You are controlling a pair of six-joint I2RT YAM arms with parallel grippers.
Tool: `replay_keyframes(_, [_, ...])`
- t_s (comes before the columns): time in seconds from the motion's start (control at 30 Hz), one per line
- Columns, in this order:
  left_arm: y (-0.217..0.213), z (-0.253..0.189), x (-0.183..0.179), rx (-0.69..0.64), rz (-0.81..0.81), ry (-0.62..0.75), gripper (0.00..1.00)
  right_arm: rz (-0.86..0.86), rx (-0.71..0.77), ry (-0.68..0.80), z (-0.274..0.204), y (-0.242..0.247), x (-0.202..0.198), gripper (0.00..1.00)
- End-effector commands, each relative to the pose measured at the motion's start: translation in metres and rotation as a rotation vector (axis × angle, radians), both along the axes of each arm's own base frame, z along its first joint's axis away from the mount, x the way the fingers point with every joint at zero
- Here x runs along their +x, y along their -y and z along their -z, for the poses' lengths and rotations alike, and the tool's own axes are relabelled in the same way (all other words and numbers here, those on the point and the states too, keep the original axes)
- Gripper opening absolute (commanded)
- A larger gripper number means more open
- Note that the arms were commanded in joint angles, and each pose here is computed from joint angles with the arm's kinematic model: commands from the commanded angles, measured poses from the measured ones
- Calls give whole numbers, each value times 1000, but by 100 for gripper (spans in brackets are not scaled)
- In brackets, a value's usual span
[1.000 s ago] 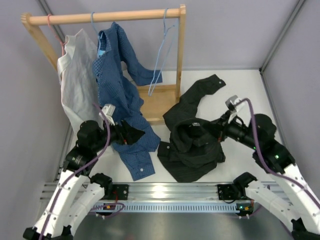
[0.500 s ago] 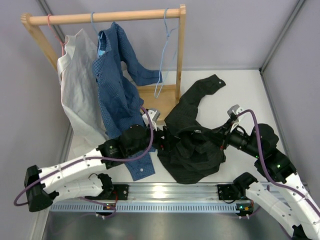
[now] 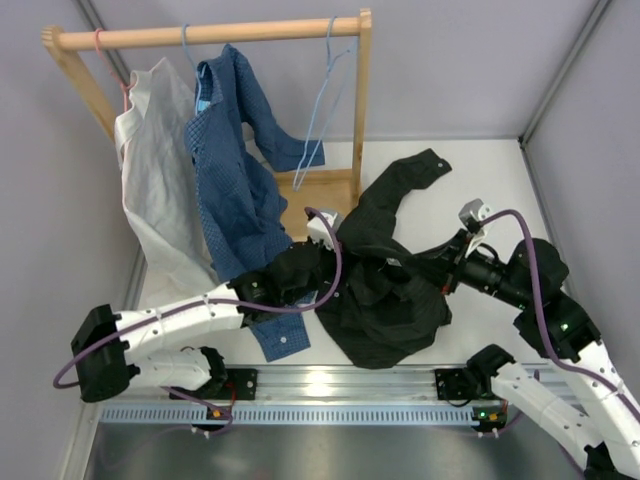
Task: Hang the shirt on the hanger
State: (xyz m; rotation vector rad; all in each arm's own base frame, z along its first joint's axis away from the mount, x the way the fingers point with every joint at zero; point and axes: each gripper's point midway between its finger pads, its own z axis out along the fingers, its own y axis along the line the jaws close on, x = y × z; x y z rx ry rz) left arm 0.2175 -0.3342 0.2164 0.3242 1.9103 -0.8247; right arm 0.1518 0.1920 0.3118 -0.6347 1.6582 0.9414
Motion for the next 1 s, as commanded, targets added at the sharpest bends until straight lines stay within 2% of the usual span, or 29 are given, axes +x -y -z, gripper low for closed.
replay_keyframes(0.0, [-1,-93,5,-166,-2,184,0,-32,93,162,-67,-6,1,0])
replay_keyframes(0.13, [-33,-159,-6,-202,-10,315,0,-44,66,234,-107,-6,2,0])
replay_keyframes(0.17, [-40,-191,-10,-219,2,377,0,-46,91,294,-139,-2,-6,0])
replay_keyframes(0.2, [-42,-206,-21,-218,56,402,0,-58,66,293,-143,-4,-4,0])
replay_keyframes(0.23, [-47,-229,-28,-244,81,444,0,-80,97,368,-180,1,-19,0])
replay_keyframes(0.27, [-57,-268,-38,-266,102,511,0,-96,104,393,-195,3,-25,0])
replay_keyframes(0.3, [-59,-281,-47,-258,146,531,0,-116,95,399,-203,-1,-24,0])
replay_keyframes(0.33, [-62,-297,-50,-260,158,554,0,-162,125,460,-233,4,-46,0])
replay_keyframes(0.37, [-78,-341,-60,-308,156,625,0,-189,135,487,-244,5,-55,0])
replay_keyframes(0.5, [-80,-365,-79,-306,249,658,0,-325,171,551,-265,5,-90,0])
replay_keyframes(0.57, [-75,-351,-83,-299,280,621,0,-368,157,511,-242,-2,-87,0])
replay_keyframes(0.6, [-62,-314,-76,-246,295,559,0,-364,158,521,-234,3,-95,0])
replay_keyframes(0.67, [-53,-267,-67,-203,274,446,0,-293,101,392,-177,-6,-63,0])
replay_keyframes(0.7, [-55,-245,-64,-189,246,399,0,-235,102,369,-163,2,-61,0])
replay_keyframes(0.73, [-45,-183,-54,-138,214,281,0,-88,48,246,-115,4,-25,0])
replay_keyframes(0.8, [-48,-131,-43,-116,131,200,0,93,2,92,-63,20,-2,0])
replay_keyframes(0.83, [-48,-72,-40,-75,87,98,0,302,-68,-5,-18,42,29,0])
replay_keyframes(0.87, [-56,-57,-26,-82,-17,82,0,396,-83,-50,2,55,35,0])
replay_keyframes(0.9, [-61,-40,-23,-73,-59,59,0,462,-90,-93,18,63,39,0])
replay_keyframes(0.97, [-71,-14,-17,-58,-143,8,0,423,-124,-133,45,57,37,0])
